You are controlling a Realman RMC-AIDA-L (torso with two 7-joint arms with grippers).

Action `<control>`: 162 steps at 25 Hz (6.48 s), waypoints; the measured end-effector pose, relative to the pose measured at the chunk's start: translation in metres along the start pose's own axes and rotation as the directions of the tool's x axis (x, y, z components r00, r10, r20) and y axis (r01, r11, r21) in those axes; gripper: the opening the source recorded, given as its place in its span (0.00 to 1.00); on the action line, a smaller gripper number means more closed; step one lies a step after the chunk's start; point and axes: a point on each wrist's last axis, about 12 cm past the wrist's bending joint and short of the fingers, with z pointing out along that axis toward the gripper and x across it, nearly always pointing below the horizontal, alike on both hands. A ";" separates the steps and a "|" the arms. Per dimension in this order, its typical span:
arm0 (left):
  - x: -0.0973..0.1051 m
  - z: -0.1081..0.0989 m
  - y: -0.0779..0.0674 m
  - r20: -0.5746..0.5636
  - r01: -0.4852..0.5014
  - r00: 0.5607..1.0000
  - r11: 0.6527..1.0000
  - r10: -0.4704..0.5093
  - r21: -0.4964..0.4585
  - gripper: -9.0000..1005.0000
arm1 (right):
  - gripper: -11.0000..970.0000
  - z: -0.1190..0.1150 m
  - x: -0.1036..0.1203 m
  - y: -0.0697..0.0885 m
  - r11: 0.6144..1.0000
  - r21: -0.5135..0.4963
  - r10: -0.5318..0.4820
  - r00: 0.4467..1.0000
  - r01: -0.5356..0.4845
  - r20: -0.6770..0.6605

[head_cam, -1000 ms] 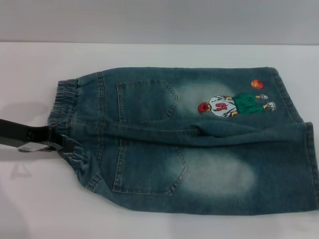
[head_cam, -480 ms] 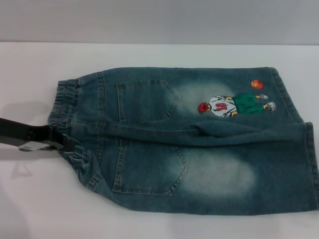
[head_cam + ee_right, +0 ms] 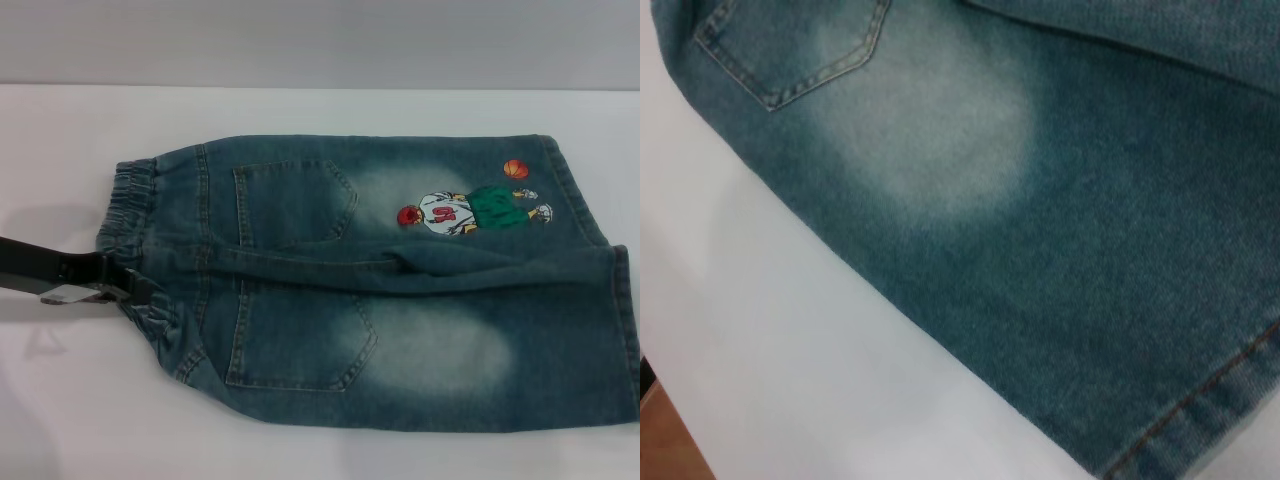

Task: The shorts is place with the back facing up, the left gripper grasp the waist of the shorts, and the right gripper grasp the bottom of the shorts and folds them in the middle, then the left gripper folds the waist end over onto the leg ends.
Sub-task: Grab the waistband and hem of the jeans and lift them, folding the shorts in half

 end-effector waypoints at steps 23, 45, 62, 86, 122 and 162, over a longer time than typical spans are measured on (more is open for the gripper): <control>0.000 0.001 0.000 -0.001 -0.003 1.000 1.000 0.003 0.002 0.06 | 0.59 0.010 -0.013 0.005 0.999 -0.005 -0.037 0.999 0.037 -0.017; 0.002 0.007 0.000 -0.005 0.001 1.000 1.000 -0.001 0.009 0.07 | 0.59 0.004 -0.033 0.014 0.995 0.001 -0.102 0.995 0.102 0.003; -0.001 0.007 -0.002 -0.004 -0.005 1.000 1.000 0.005 0.010 0.06 | 0.59 0.008 -0.033 0.014 0.994 0.006 -0.113 0.994 0.113 -0.016; -0.001 0.007 -0.002 -0.004 -0.006 1.000 1.000 0.006 0.010 0.06 | 0.58 0.008 -0.037 0.015 0.992 0.021 -0.127 0.992 0.127 -0.015; -0.001 0.009 -0.003 -0.003 -0.004 1.000 1.000 0.004 0.016 0.06 | 0.01 0.010 -0.026 0.021 0.964 0.151 -0.228 0.973 0.220 0.040; -0.039 -0.011 -0.019 0.241 0.024 0.969 0.989 -0.060 0.148 0.06 | 0.01 -0.015 0.012 0.017 0.938 0.237 -0.347 0.659 0.255 0.668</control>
